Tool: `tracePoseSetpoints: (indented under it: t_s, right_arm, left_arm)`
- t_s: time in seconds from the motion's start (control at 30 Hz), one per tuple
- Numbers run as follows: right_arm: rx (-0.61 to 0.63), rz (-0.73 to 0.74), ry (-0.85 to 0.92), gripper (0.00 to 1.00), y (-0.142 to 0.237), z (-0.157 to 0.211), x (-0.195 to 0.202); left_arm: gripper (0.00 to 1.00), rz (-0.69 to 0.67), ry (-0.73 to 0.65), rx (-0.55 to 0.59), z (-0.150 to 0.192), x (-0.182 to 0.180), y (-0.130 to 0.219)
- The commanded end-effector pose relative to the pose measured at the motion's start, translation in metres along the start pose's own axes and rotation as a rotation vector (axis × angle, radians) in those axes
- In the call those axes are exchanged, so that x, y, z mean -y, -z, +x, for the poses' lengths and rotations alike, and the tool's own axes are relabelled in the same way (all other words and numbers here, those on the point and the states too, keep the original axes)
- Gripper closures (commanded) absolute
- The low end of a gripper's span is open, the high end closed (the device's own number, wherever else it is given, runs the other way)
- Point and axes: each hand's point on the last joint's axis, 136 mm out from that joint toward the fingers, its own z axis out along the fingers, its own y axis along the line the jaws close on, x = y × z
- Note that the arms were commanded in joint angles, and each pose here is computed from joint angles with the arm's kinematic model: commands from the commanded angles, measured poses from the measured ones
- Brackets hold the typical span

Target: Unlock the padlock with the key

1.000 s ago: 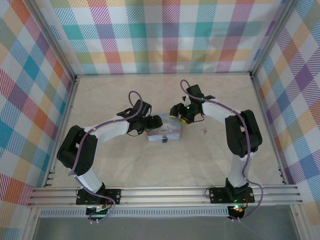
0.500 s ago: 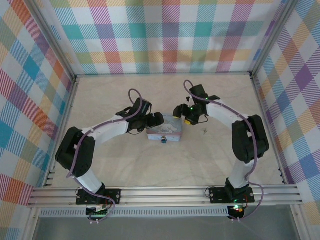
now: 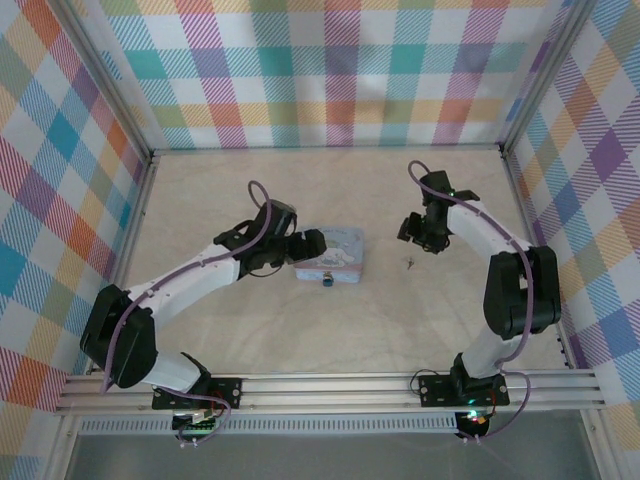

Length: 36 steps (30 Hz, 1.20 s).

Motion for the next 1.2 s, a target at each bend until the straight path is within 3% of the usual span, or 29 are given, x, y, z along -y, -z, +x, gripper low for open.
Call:
tracePoseSetpoints:
  t_s: [0.0,0.3,0.63,0.9,1.1,1.17]
  right_arm:
    - [-0.075,0.065,0.002,0.51,-0.019,0.012,0.018]
    - [-0.133,0.045,-0.013,0.62,-0.05,0.013,0.019]
    - [-0.159,0.042,-0.018,0.66,-0.06,0.02,0.022]
    - [-0.193,0.038,-0.034,0.8,-0.069,0.029,0.024]
    - [-0.188,0.024,-0.041,1.0,-0.069,0.031,0.025]
    - [-0.181,0.005,-0.041,1.0,-0.064,0.029,0.021]
  left_arm:
    - [0.15,0.024,-0.054,-0.06,0.021,0.012,0.002]
    - [0.15,0.035,-0.066,-0.1,0.037,0.023,-0.011]
    - [0.16,0.018,-0.063,-0.111,0.044,0.019,-0.016]
    - [0.16,0.008,-0.061,-0.115,0.044,0.017,-0.018]
    - [0.16,0.003,-0.059,-0.114,0.044,0.017,-0.02]
    - [0.16,0.002,-0.057,-0.116,0.044,0.016,-0.02]
